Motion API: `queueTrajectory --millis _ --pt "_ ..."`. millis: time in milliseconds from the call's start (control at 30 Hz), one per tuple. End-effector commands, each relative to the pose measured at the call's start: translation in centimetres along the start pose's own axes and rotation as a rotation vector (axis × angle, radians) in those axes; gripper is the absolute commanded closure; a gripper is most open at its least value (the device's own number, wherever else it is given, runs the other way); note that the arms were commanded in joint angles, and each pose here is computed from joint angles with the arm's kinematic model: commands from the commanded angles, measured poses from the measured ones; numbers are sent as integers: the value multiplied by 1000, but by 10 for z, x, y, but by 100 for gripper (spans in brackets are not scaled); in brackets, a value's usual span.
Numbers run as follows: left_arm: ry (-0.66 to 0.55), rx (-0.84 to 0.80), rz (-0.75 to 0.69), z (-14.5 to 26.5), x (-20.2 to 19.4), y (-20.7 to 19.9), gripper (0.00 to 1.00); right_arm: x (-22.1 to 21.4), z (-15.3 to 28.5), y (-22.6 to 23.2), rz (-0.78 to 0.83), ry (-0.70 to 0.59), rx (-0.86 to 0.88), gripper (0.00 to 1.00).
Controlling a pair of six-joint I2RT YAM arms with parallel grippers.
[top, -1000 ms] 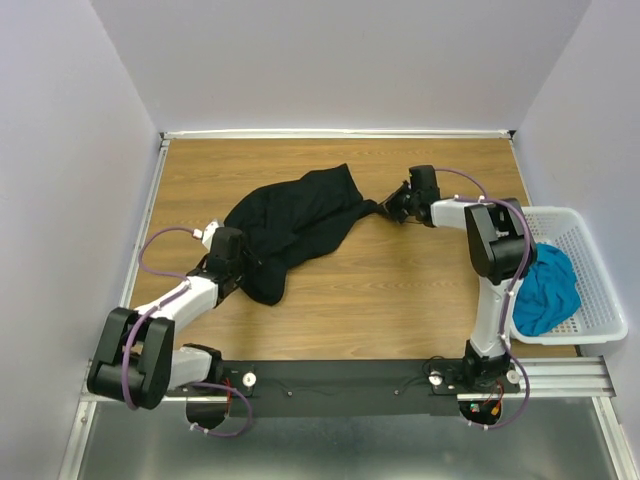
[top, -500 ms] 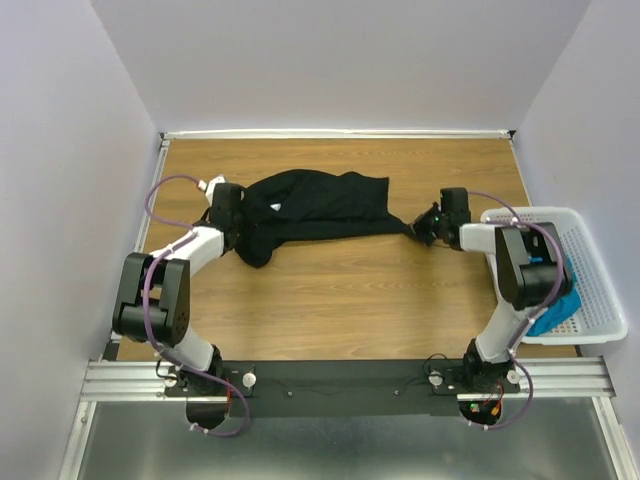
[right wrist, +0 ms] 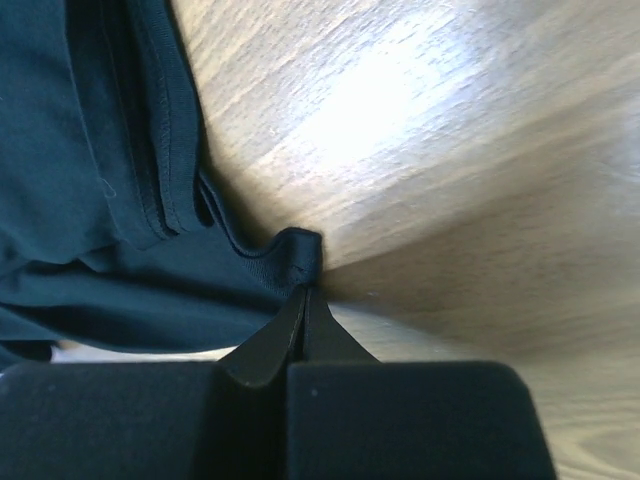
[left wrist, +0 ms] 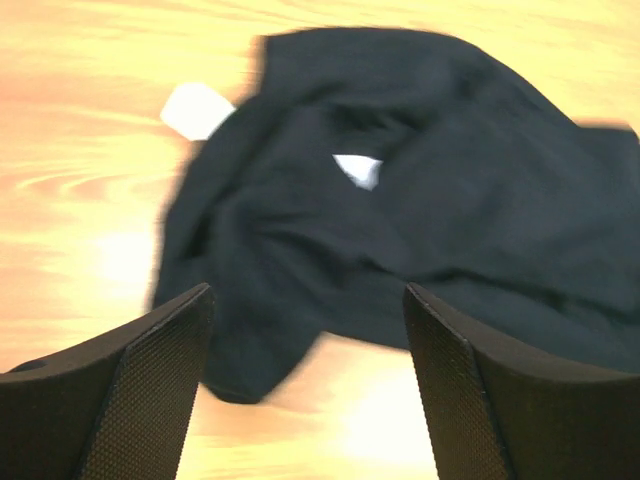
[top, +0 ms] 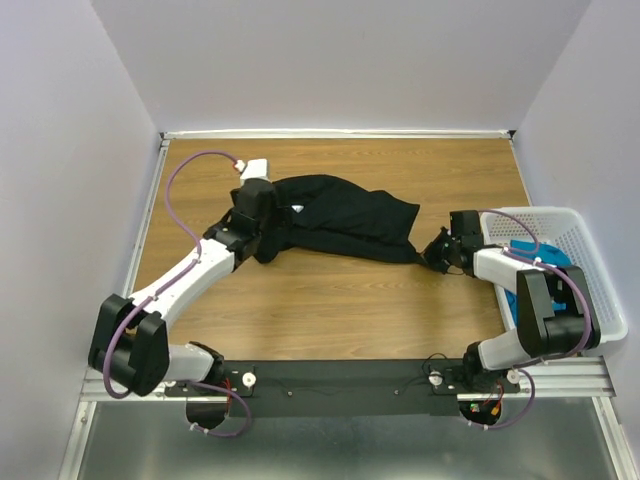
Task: Fold and stack the t-shirts
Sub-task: Flatten the tshirt out
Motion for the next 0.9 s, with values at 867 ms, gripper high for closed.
queueTrajectory --millis 867 --pt "203 175 -941 -69 -43 -67 31 -2 21 -6 40 -25 -37 99"
Point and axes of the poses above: each gripper's point midway between its finger pads, its own z axis back along the fingers, its own y axis along the line the jaws close on, x = y × z, the point moved 9 cm from there along z, back along the fingers, and after that the axes turned 7 degrees about -z, right-handed, at the moved point
